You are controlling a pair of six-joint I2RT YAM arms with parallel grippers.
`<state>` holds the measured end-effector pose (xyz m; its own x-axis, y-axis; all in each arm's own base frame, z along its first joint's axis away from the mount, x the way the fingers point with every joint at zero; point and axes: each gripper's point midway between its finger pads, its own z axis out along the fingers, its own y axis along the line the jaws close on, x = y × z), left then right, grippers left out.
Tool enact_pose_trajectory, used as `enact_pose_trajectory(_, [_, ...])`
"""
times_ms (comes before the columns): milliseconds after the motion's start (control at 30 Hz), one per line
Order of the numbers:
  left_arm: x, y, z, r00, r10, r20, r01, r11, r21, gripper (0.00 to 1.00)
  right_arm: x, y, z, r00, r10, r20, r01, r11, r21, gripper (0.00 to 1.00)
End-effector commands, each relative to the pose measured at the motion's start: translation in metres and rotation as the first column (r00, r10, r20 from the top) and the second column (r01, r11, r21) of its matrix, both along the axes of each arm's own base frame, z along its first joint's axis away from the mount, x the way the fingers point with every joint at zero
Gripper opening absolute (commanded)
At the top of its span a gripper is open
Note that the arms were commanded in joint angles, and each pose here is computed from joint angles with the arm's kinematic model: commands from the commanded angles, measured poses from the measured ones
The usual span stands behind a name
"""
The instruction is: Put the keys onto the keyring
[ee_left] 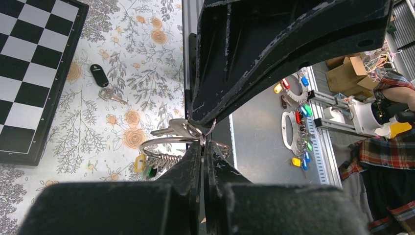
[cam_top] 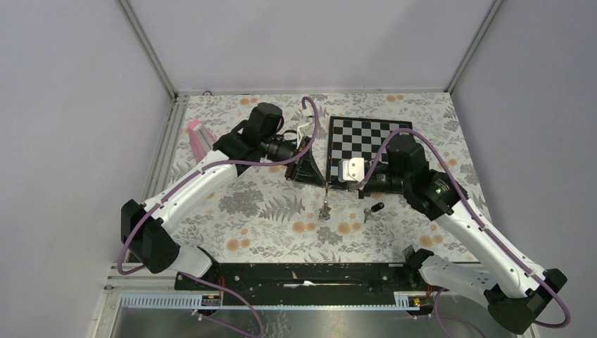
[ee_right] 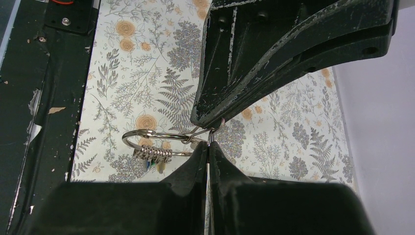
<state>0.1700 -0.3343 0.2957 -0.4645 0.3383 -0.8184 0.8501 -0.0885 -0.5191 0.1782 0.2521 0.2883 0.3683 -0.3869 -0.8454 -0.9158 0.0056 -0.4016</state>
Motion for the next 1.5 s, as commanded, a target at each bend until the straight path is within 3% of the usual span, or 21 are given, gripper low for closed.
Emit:
enact_pose_trajectory(0, [-0.001,-0.002,0.012,0.997,-0.019,0.070,0.022,0.999,-0.043,0.00,-0.001,0.003,0.011,0.999,0.020,0.031,-0.021,0.999,0.038,0.00])
enact_pose_trajectory(1467, [-0.012,-0.003,0.001,0.987,-0.064,0.149,0.068,0.998,-0.019,0.00,0.013,0.002,0.006,0.998,-0.040,0.039,0.039,0.999,0.031,0.00])
